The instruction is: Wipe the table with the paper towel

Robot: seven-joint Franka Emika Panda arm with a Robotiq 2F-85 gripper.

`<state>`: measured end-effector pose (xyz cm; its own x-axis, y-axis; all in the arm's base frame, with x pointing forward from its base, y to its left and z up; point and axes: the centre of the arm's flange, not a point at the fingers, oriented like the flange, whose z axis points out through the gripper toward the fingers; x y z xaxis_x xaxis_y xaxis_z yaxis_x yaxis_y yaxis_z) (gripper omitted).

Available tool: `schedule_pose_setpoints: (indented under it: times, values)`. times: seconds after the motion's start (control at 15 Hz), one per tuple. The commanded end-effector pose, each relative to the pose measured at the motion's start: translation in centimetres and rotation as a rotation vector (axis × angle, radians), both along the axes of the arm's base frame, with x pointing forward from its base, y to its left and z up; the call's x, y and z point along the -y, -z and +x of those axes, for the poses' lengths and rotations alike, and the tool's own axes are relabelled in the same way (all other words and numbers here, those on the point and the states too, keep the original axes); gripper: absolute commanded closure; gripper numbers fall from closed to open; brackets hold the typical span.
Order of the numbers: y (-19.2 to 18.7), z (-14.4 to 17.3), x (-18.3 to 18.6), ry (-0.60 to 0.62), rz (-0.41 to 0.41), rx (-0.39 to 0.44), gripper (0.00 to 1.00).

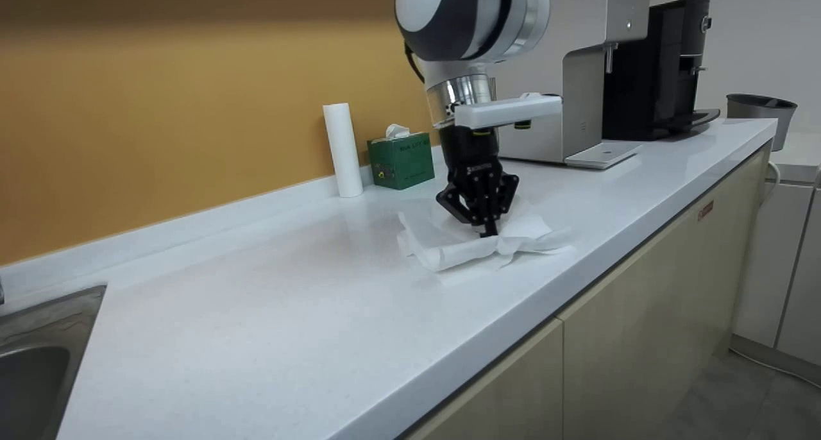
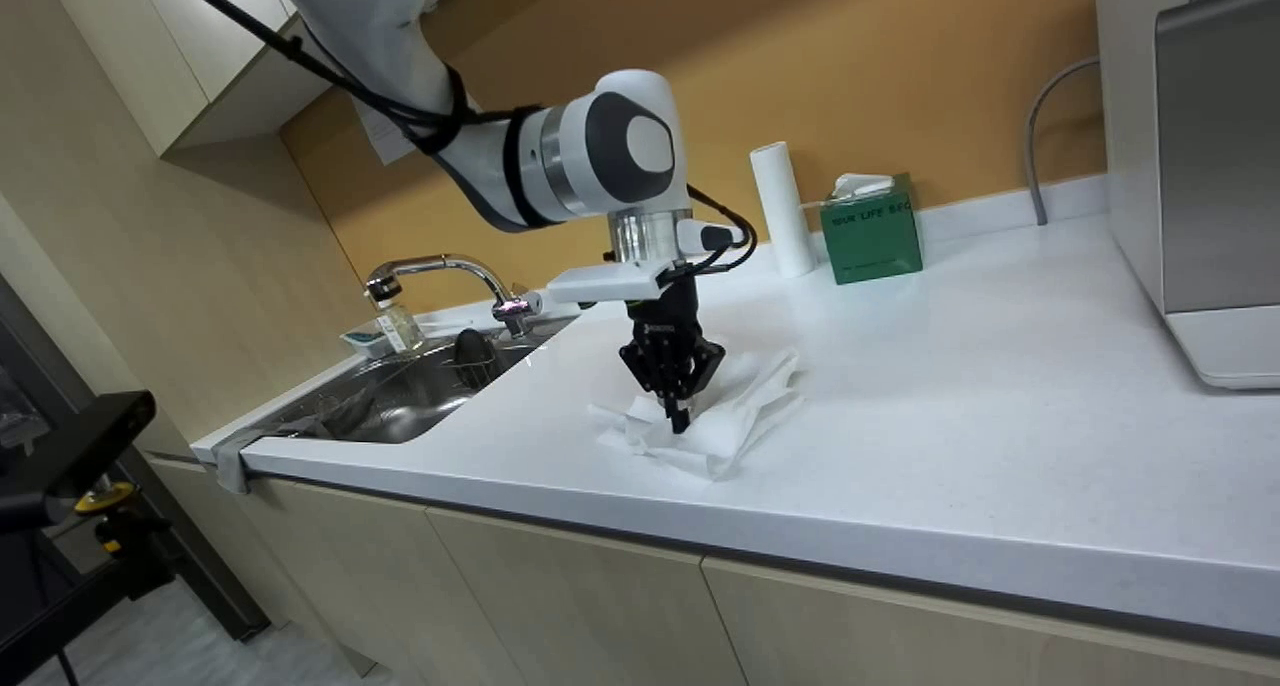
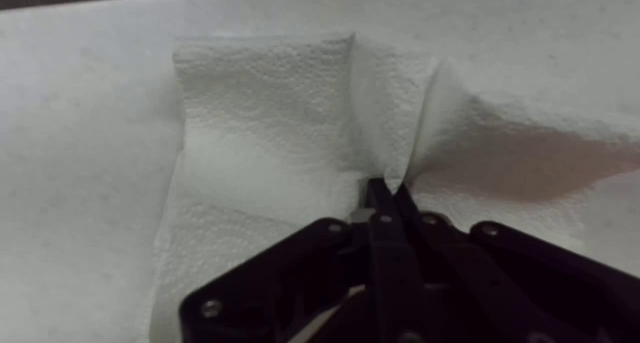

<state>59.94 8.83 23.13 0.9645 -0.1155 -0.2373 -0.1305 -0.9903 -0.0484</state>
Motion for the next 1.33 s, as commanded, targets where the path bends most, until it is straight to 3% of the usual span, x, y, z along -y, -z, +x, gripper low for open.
schedule_pose_setpoints:
  times: [0.0, 0.53, 0.87, 0.93, 1.0, 1.13, 1.27]
  values:
    - [1.7, -4.6, 5.6, 0.149, -0.077, -0.009, 0.99]
    - [2.0, -3.9, 16.1, 0.390, -0.159, 0.021, 0.99]
    - [1.3, -2.5, 17.4, 0.420, -0.155, 0.049, 0.99]
    - [0.7, -2.2, 17.1, 0.423, -0.147, 0.060, 0.97]
    - [0.2, -2.1, 17.0, 0.430, -0.146, 0.070, 0.72]
    - [-0.8, -2.0, 16.6, 0.484, -0.173, 0.104, 0.69]
    - [-1.8, -1.9, 16.1, 0.598, -0.178, 0.112, 0.55]
